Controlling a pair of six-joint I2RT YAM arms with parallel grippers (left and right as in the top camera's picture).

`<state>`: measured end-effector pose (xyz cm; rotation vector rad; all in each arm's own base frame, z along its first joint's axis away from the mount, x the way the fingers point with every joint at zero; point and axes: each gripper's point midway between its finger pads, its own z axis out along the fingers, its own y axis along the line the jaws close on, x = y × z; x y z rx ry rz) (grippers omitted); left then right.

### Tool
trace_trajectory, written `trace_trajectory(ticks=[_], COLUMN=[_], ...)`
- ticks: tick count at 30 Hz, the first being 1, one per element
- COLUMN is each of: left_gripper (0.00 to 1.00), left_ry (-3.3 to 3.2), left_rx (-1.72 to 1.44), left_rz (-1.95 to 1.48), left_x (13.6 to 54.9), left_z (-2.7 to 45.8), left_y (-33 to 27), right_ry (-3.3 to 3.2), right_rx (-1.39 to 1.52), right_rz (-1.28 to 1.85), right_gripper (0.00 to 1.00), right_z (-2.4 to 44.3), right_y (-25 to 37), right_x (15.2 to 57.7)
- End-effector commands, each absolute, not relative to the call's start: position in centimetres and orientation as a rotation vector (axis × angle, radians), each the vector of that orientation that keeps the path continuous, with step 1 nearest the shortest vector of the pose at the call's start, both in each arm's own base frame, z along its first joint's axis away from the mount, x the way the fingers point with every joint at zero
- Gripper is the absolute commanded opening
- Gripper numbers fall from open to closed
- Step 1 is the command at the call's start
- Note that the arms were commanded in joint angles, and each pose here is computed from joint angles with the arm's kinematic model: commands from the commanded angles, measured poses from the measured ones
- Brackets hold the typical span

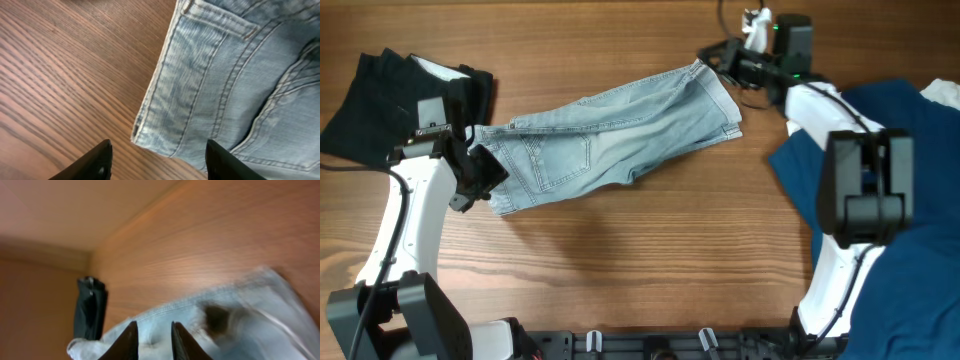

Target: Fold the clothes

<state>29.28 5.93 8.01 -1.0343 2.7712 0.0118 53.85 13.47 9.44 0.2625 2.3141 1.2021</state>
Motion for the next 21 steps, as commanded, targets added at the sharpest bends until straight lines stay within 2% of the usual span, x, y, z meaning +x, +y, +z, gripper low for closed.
trace_trajectory(ticks=[1,3,5,6,9,11,12,14,15,17,20,21], left_gripper=[0.63,0.62,0.61,0.61,0.62,0.62,0.62,0.62,0.62,0.63,0.66,0.68], left_ry=[2.768,2.761,2.760,2.760,2.757,2.746,2.744,2.747,2.754,2.759,2.765,2.777], left_rx=[-0.977,-0.975,-0.975,-0.976,-0.975,-0.972,-0.971,-0.972,-0.973,-0.975,-0.976,-0.978], left_rz=[0.033,0.031,0.031,0.030,0.029,0.026,0.026,0.027,0.028,0.030,0.031,0.035], left_x=[29.7,29.9,29.9,29.9,30.0,30.2,30.3,30.2,30.1,29.9,29.8,29.5], left_z=[8.5,8.5,8.5,8.5,8.6,8.6,8.6,8.6,8.6,8.6,8.5,8.5], left_y=[6.4,6.4,6.4,6.4,6.4,6.4,6.5,6.4,6.4,6.4,6.4,6.3], right_ry=[2.467,2.607,2.714,2.763,2.789,2.632,2.421,2.200,2.109,2.088,2.302,2.385], right_rx=[0.213,0.168,0.127,0.135,0.143,0.267,0.307,0.222,0.122,0.109,0.119,0.072], right_rz=[1.083,0.969,0.918,0.877,0.852,0.900,1.010,1.257,1.342,1.309,1.152,1.132], right_gripper=[0.24,0.25,0.06,0.04,0.04,0.04,0.05,0.04,0.04,0.05,0.06,0.12], right_z=[7.3,5.0,3.5,2.8,1.3,1.3,3.2,8.8,11.8,13.3,10.1,8.7], right_y=[11.5,11.3,12.7,13.5,18.2,22.2,24.6,26.5,26.8,25.2,21.2,20.4], right_x=[51.0,48.7,46.6,45.8,45.4,48.9,52.5,54.4,54.5,54.9,53.2,51.7])
